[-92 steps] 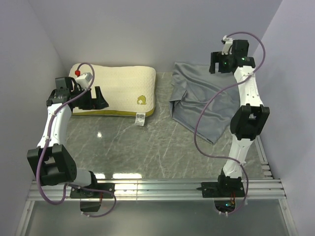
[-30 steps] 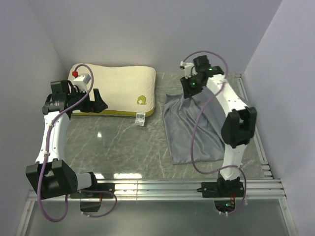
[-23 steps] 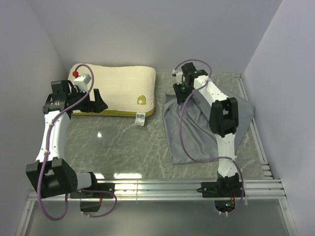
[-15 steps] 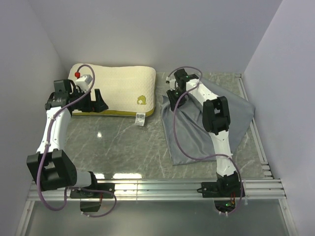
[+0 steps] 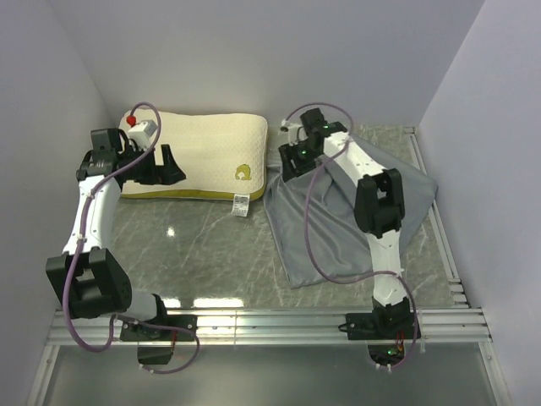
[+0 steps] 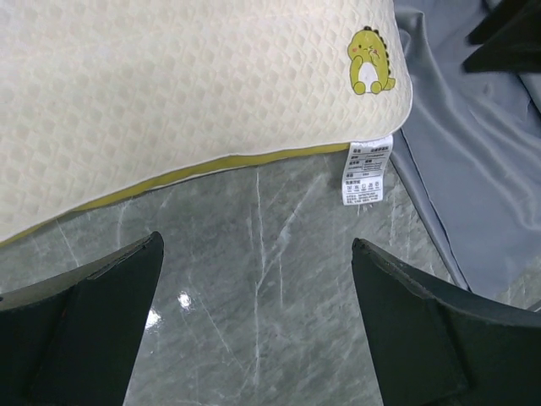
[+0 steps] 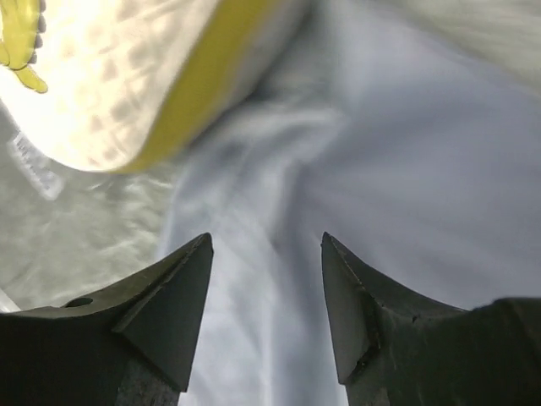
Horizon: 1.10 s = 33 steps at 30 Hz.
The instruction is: Put the pillow into the pillowcase
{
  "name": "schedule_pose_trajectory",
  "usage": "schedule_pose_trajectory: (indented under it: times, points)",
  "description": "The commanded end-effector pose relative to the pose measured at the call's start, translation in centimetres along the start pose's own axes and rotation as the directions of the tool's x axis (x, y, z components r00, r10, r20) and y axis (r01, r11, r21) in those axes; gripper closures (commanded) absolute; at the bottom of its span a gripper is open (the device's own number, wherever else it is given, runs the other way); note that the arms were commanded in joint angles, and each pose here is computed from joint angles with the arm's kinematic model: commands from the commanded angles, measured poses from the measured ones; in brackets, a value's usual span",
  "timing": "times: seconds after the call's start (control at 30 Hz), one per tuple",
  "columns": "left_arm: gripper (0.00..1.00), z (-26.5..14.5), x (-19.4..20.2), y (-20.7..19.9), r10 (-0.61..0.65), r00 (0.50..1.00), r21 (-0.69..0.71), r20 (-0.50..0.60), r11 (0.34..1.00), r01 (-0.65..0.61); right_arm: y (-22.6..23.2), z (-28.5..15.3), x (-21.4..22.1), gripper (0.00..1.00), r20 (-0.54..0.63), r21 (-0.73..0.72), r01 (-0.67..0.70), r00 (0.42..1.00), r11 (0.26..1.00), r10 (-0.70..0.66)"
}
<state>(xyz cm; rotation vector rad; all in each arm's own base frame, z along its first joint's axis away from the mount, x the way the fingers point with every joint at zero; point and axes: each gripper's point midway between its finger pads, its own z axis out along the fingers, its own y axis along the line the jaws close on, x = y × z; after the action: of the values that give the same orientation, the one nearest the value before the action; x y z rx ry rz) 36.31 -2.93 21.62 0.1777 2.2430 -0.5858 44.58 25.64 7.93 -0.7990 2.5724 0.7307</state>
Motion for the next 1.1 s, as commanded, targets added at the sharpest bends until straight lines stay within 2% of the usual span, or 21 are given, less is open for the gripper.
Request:
schedule_pose_trajectory:
  times: [0.0,0.03,0.1,0.23,0.4,0.53,0.6,0.63,0.67,0.73,0.77,0.83,0.9,1.0,1.03,1.07]
  points:
    - [0.01,-0.1,-2.0,0.4,0.066,0.997,-0.015,0.036,0.998,-0.066,-5.6,-8.3,-4.2,0.38,0.210,0.314,-0.023,0.977,0.949,-0.045]
    - [0.01,0.2,-1.9,0.7,0.069,0.997,-0.021,0.029,0.997,-0.068,-7.7,-8.9,-3.6,0.39,0.190,0.403,-0.046,0.981,0.914,-0.034]
    - [0.01,0.6,-2.2,1.0,0.093,0.995,-0.034,0.024,0.995,-0.092,-10.1,-8.7,-2.5,0.42,0.148,0.449,-0.063,0.989,0.891,-0.005]
    - [0.01,1.8,-2.2,2.0,0.095,0.995,-0.049,-0.001,0.994,-0.095,-13.2,-7.1,0.1,0.46,0.064,0.500,-0.070,0.997,0.863,0.044]
    - [0.01,3.5,-2.6,3.9,0.123,0.992,-0.110,-0.016,0.986,-0.124,-15.9,-5.8,2.9,0.45,-0.026,0.581,-0.042,0.997,0.813,0.070]
    - [0.01,6.4,-2.1,6.4,0.152,0.985,-0.166,-0.082,0.972,-0.164,-18.4,-4.8,5.5,0.45,-0.100,0.625,-0.032,0.988,0.780,0.121]
    - [0.01,7.3,-2.9,7.7,0.182,0.979,-0.215,-0.097,0.956,-0.199,-20.1,-6.1,4.7,0.45,-0.055,0.629,-0.090,0.986,0.772,0.159]
    - [0.01,8.5,-2.2,9.0,0.169,0.977,-0.232,-0.130,0.953,-0.196,-20.9,-5.8,6.4,0.45,-0.100,0.629,-0.104,0.972,0.770,0.213]
    - [0.01,8.7,-3.3,10.0,0.188,0.974,-0.276,-0.129,0.936,-0.218,-22.3,-7.3,5.4,0.45,-0.058,0.653,-0.133,0.973,0.746,0.224]
    - [0.01,10.5,-2.5,11.8,0.170,0.969,-0.299,-0.180,0.929,-0.219,-24.4,-8.5,6.4,0.45,-0.058,0.688,-0.152,0.963,0.710,0.262]
    - [0.01,10.4,-3.7,12.9,0.184,0.966,-0.349,-0.180,0.906,-0.237,-25.8,-9.3,7.1,0.45,-0.044,0.697,-0.178,0.956,0.695,0.289]
    - [0.01,11.5,-3.4,15.1,0.176,0.960,-0.397,-0.217,0.883,-0.251,-26.6,-9.8,8.1,0.45,-0.040,0.694,-0.200,0.948,0.691,0.315]
    - [0.07,11.6,-2.1,17.0,0.164,0.944,-0.440,-0.285,0.853,-0.281,-27.0,-10.6,8.6,0.45,-0.025,0.687,-0.222,0.944,0.692,0.328]
    - [0.24,12.0,2.2,18.7,0.112,0.907,-0.431,-0.407,0.852,-0.298,-25.7,-11.7,7.8,0.44,0.008,0.668,-0.228,0.954,0.708,0.300]
    - [0.32,11.5,5.0,18.6,0.077,0.884,-0.411,-0.462,0.864,-0.290,-25.0,-12.9,7.0,0.44,0.041,0.665,-0.237,0.958,0.709,0.282]
    - [0.35,10.7,6.3,18.7,0.051,0.879,-0.408,-0.475,0.872,-0.271,-24.1,-13.3,6.2,0.44,0.063,0.634,-0.246,0.961,0.733,0.268]
